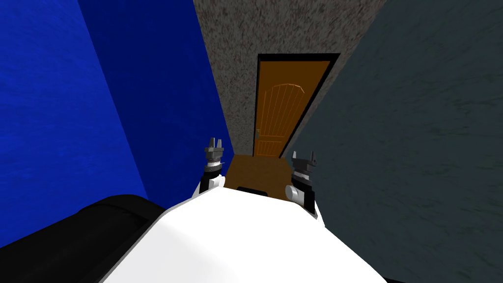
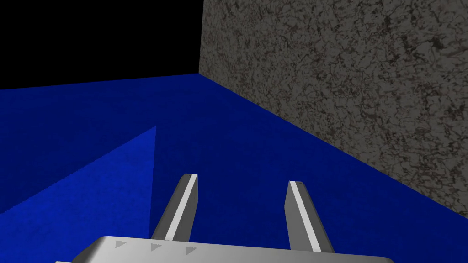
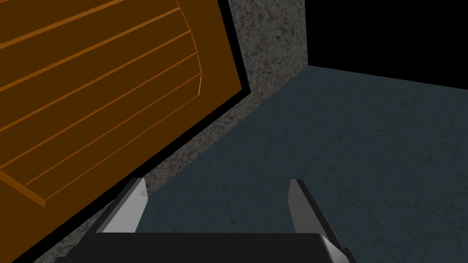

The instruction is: Pull the door open

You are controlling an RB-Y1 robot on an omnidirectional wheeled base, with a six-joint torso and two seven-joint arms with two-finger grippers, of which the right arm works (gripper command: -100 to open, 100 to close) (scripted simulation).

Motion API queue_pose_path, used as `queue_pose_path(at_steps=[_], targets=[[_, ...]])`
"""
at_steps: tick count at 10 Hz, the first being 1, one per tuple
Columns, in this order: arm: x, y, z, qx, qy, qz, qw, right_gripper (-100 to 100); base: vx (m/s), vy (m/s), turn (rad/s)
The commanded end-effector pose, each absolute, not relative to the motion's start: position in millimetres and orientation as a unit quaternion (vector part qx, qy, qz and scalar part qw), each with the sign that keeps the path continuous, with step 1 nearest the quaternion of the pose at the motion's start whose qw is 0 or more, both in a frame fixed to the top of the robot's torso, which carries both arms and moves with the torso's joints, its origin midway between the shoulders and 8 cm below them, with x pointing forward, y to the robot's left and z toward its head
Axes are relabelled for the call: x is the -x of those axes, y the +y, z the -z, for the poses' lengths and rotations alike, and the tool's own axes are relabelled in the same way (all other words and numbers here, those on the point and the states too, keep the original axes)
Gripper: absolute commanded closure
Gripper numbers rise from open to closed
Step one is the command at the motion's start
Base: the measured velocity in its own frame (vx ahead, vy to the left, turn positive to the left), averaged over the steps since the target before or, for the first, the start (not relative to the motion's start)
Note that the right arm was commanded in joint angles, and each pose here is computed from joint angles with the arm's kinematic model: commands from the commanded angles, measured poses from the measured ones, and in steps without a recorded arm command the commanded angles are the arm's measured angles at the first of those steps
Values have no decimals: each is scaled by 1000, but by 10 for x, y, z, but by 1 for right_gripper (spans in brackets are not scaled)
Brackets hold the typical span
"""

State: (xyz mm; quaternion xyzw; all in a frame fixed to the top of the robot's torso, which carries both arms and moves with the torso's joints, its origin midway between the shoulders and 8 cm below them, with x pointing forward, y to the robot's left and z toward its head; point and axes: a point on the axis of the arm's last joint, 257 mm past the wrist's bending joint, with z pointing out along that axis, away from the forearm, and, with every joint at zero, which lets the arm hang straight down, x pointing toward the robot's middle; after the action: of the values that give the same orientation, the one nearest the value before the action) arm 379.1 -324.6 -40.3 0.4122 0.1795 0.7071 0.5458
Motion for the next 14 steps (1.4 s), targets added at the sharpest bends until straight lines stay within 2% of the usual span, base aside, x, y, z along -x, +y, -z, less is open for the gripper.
queue_pose_path(at_steps=[1,14], targets=[[-3871,-3284,510,-428,174,-713,527,-100,138,31,146],[-4413,-3631,1360,-542,105,-734,396,-100,115,12,128]])
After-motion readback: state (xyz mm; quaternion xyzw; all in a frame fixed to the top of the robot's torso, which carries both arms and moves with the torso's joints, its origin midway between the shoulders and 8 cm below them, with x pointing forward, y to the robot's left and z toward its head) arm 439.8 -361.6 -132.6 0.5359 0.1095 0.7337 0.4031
